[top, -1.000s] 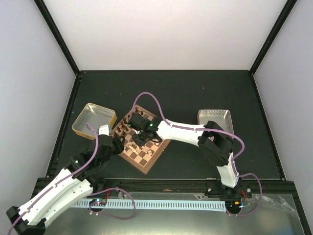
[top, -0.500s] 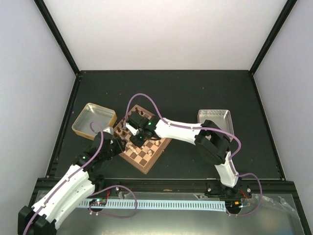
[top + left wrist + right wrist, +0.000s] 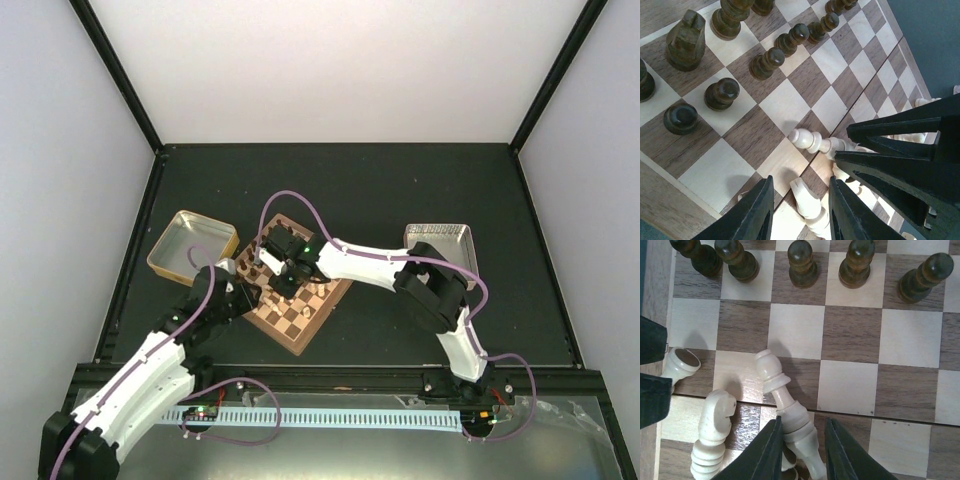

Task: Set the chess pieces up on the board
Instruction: Pick up the chess piece from the chessboard.

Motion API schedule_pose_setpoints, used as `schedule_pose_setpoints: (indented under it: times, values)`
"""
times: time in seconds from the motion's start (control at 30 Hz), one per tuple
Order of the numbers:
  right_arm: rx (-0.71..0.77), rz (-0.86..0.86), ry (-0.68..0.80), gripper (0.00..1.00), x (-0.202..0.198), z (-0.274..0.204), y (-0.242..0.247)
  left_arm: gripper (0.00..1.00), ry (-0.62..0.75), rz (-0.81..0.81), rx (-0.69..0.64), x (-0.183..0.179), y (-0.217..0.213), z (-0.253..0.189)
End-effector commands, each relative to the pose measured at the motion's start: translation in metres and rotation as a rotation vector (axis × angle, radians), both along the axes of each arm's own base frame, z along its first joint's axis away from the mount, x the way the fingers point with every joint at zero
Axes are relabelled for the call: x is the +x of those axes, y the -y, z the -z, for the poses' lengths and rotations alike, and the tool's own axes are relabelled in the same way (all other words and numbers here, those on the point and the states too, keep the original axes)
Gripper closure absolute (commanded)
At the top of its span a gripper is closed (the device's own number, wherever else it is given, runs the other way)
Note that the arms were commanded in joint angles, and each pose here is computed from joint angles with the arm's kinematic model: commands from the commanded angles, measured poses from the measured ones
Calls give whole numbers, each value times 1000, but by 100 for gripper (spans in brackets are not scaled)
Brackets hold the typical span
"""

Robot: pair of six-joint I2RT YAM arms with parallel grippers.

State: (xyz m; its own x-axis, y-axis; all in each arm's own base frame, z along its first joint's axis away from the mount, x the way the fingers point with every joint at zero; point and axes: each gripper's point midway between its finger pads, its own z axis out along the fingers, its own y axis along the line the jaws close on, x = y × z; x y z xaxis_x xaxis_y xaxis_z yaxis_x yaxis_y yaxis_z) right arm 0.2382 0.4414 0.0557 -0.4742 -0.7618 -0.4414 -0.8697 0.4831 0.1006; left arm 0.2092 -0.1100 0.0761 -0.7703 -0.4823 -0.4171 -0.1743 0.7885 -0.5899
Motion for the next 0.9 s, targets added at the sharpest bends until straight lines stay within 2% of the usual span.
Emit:
schedule_pose_setpoints:
  times: [0.0, 0.37, 0.5, 0.63, 0.87]
  values:
    - [-3, -15, 12, 76, 6, 8, -3, 68, 25, 10, -13, 6, 3, -5]
    - [-63, -33, 31, 84, 10, 27, 6, 68, 27, 10, -10, 7, 2, -5]
    - [-58, -33, 49, 92, 12, 30, 6, 68, 35, 15, -15, 7, 3, -8]
    - [22, -34, 95, 98, 14, 19, 1, 66, 60, 8, -29, 8, 3, -15]
    - [233, -32, 232, 99, 25, -33, -10, 63, 122, -20, -80, 14, 4, -36]
